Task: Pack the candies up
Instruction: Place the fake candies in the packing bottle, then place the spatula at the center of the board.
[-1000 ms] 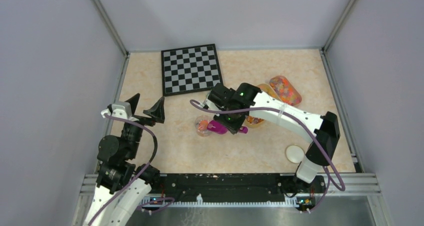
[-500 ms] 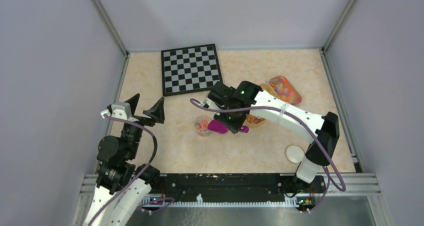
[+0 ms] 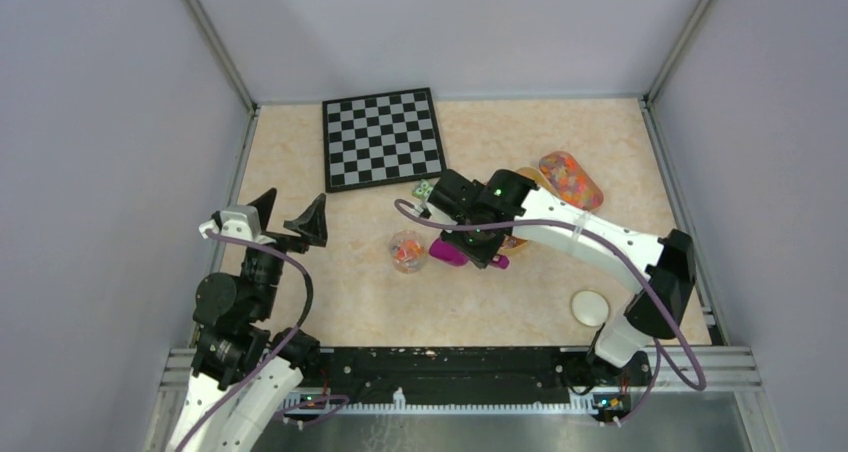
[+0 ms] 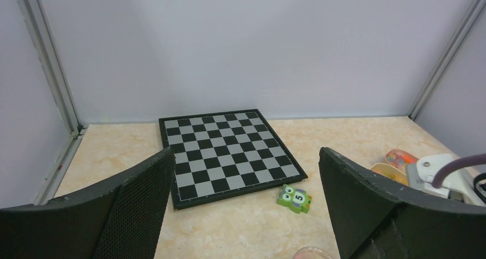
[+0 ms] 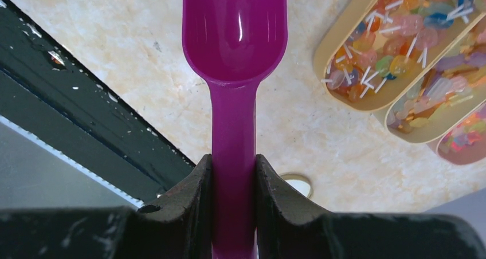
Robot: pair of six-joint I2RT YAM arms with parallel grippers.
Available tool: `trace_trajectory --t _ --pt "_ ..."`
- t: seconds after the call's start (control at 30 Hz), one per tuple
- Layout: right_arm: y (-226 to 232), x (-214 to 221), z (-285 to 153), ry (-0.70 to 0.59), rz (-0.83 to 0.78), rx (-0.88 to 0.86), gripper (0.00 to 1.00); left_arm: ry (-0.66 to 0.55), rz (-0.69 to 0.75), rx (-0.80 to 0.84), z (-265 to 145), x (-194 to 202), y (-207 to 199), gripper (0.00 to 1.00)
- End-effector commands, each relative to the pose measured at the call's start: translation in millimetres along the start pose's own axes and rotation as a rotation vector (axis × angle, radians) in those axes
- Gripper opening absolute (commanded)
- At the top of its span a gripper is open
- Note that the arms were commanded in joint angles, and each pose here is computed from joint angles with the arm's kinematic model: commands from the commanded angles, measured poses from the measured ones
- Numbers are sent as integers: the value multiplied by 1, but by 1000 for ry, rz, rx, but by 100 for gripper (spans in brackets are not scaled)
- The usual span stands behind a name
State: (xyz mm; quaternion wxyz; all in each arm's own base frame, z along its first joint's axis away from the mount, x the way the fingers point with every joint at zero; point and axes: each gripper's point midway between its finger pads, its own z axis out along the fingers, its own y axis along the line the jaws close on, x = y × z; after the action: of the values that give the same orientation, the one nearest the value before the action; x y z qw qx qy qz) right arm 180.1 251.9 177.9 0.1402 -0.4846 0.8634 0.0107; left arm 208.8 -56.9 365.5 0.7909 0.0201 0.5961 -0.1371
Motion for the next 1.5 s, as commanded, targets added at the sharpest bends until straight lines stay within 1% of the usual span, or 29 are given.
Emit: trace_trajectory --t 0.0,0.1,0.23,0.4,0.47,0.63,0.7,0.83,0.97,1.0,1.03,1.13,1.23,1.3,1.37,1.47 --pt "-18 5 -17 -112 130 63 0 -22 -11 -26 0 -5 4 99" --pt "-29 13 -12 -134 195 112 0 -17 -16 -26 1 -4 3 99" --pt "-35 8 -8 -220 259 124 0 -8 -15 -27 3 -2 3 99" --pt "-52 -17 -15 -360 278 176 0 2 -21 -27 5 1 3 99" --pt "-73 -30 -19 -433 312 215 0 5 -19 -26 5 1 2 99" --pt "-154 -58 -24 -591 483 343 0 13 -18 -25 5 3 2 99" --pt "-180 -68 -18 -633 528 374 0 14 -15 -21 5 3 2 99" --pt "-223 -90 2 -696 553 424 0 13 -11 -14 6 3 0 99" --pt "-268 -105 29 -711 688 471 0 12 -11 -5 5 3 -1 99" --pt "-277 -107 46 -681 720 482 0 11 -11 -2 5 2 -2 99" --pt "-285 -114 51 -677 743 488 0 11 -10 2 5 2 -2 99" --pt "-296 -125 84 -610 780 487 0 11 -8 0 5 3 -2 99" --pt "-307 -135 104 -606 838 495 0 5 -8 5 4 1 -2 99" --pt "-314 -134 116 -585 906 517 0 6 -10 8 4 2 -3 99" --pt "-321 -125 127 -545 1015 573 0 5 -7 9 4 2 -3 99" --pt "-320 -119 148 -506 1117 583 0 2 -6 11 3 1 -3 99"
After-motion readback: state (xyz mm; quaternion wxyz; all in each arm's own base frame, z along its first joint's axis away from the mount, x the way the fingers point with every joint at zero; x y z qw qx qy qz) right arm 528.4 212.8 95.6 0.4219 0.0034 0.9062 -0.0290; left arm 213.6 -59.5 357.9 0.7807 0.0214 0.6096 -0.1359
